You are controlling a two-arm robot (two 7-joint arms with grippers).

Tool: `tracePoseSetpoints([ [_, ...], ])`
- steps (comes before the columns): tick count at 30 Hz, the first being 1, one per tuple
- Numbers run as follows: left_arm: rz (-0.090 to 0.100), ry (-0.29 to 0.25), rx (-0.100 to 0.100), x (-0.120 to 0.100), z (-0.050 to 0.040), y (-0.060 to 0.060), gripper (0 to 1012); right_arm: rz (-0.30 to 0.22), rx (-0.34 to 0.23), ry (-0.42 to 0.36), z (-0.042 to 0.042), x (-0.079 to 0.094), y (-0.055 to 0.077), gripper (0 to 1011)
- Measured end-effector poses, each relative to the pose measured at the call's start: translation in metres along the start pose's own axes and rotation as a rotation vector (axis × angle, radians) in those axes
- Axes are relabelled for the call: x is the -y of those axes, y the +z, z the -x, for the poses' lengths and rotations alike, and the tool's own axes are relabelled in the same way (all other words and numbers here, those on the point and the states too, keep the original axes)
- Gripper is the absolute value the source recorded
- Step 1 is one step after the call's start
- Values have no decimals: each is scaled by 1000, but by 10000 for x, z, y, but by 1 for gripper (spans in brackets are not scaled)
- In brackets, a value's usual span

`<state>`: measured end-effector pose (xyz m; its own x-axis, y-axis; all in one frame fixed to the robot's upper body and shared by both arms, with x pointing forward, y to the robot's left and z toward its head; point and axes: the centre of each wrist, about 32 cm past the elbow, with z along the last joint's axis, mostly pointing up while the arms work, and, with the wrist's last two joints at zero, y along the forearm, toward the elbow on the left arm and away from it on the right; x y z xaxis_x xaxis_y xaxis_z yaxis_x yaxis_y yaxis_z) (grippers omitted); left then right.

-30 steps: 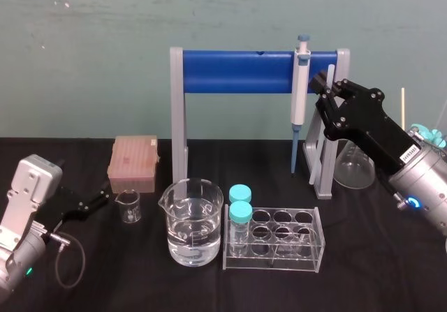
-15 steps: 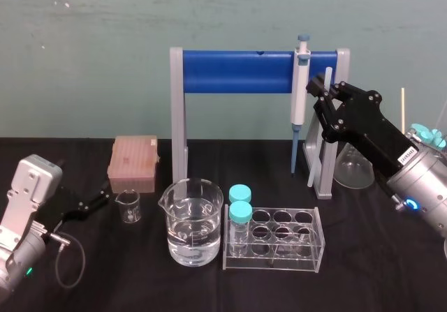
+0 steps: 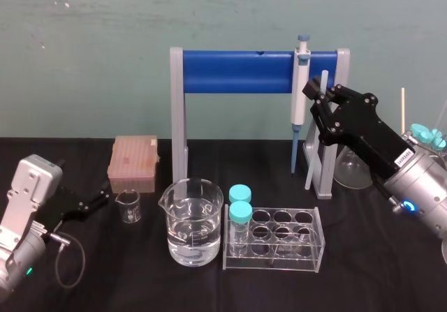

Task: Pick up the stirring rod with one hand, then place it down.

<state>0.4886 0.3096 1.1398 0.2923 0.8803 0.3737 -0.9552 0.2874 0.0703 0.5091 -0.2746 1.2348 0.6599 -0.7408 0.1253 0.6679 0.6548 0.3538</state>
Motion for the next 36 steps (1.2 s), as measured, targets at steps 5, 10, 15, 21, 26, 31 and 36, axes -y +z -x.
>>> tracePoseSetpoints([
  [5, 0, 0, 0, 0, 0, 0, 1000, 2, -3, 3, -2, -6, -8, 66],
  [10, 0, 0, 0, 0, 0, 0, 1000, 4, -5, 5, -5, -12, -20, 66],
  [15, 0, 0, 0, 0, 0, 0, 1000, 4, -5, 8, -8, -18, -24, 66],
  [21, 0, 0, 0, 0, 0, 0, 1000, 4, -5, 10, -11, -19, -25, 66],
  [26, 0, 0, 0, 0, 0, 0, 1000, 5, -4, 12, -14, -16, -22, 66],
  [31, 0, 0, 0, 0, 0, 0, 1000, 5, -4, 16, -9, -12, -19, 66],
  [36, 0, 0, 0, 0, 0, 0, 1000, 3, -7, 21, -3, -14, -17, 66],
])
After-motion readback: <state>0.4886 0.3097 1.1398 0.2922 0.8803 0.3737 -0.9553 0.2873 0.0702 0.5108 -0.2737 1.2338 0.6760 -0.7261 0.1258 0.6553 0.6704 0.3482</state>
